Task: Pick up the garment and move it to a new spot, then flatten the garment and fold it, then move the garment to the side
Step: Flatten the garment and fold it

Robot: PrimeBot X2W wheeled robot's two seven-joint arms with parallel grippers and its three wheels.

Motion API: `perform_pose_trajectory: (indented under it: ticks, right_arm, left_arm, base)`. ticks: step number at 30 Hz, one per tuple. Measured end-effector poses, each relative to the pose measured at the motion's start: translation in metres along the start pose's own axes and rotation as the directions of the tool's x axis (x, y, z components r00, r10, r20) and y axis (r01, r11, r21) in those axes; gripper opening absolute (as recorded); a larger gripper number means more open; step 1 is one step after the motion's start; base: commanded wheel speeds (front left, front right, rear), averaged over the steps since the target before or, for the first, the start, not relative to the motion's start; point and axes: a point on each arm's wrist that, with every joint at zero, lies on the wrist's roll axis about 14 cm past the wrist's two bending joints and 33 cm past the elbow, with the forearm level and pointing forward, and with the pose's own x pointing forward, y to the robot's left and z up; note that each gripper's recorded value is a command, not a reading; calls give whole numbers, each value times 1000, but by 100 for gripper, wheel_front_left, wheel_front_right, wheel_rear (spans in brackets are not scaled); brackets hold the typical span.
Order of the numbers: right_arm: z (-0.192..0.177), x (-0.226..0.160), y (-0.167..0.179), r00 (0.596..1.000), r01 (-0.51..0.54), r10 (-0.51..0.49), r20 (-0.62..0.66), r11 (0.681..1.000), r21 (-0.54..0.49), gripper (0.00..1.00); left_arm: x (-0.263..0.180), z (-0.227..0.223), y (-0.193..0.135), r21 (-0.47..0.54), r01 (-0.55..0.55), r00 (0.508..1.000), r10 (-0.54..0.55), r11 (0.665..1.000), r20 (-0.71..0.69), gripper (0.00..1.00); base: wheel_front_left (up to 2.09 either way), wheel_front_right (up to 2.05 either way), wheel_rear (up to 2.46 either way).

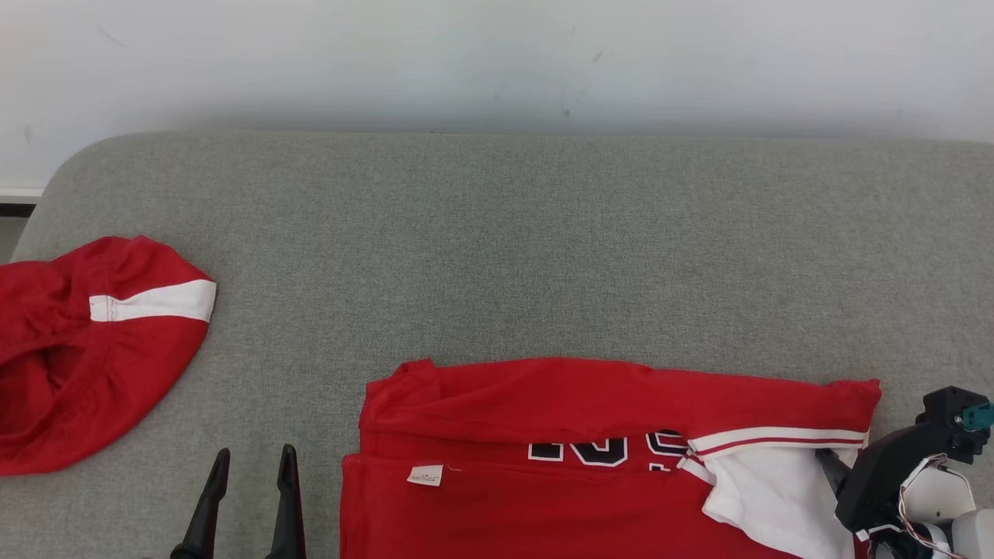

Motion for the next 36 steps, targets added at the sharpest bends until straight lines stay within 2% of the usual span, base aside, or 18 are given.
perform_pose_trajectory:
  ticks: [1,2,10,14,20,25,30,36]
  right_arm:
    - [-1,0,0,1000,0,0,-3,1000,-2,11]
    - [0,0,1,1000,-1,1,-3,1000,-6,0]
    - [12,-4,-5,999,15,-14,52,1000,-16,0]
    - [29,-18,-38,988,96,-95,120,995,-5,0]
    - [56,-53,-86,949,221,-223,224,975,37,0]
    - [58,-77,-110,925,290,-294,240,956,53,0]
    - [54,-93,-110,921,303,-302,248,952,33,0]
    - [51,-96,-68,949,204,-190,252,979,-29,0]
  left_arm:
    - [0,0,0,0,-1,1000,1,1000,-1,100]
    - [0,-1,0,-1,0,1000,0,1000,-3,100]
    - [0,-1,-2,-9,5,1000,-5,1000,-2,100]
    - [0,1,-4,-11,10,1000,-10,1000,6,100]
    - [-5,1,-8,-22,22,1000,-22,1000,5,100]
    - [-5,4,-14,-25,39,999,-39,999,14,100]
    - [-11,4,-15,-27,39,999,-39,999,15,100]
    - [-13,5,-18,-34,46,999,-46,998,19,100]
  base:
    - [0,0,0]
    - [0,0,0]
    - [0,0,0]
    - [0,0,0]
    - [0,0,0]
    - [0,0,0]
    - [0,0,0]
    - [0,0,0]
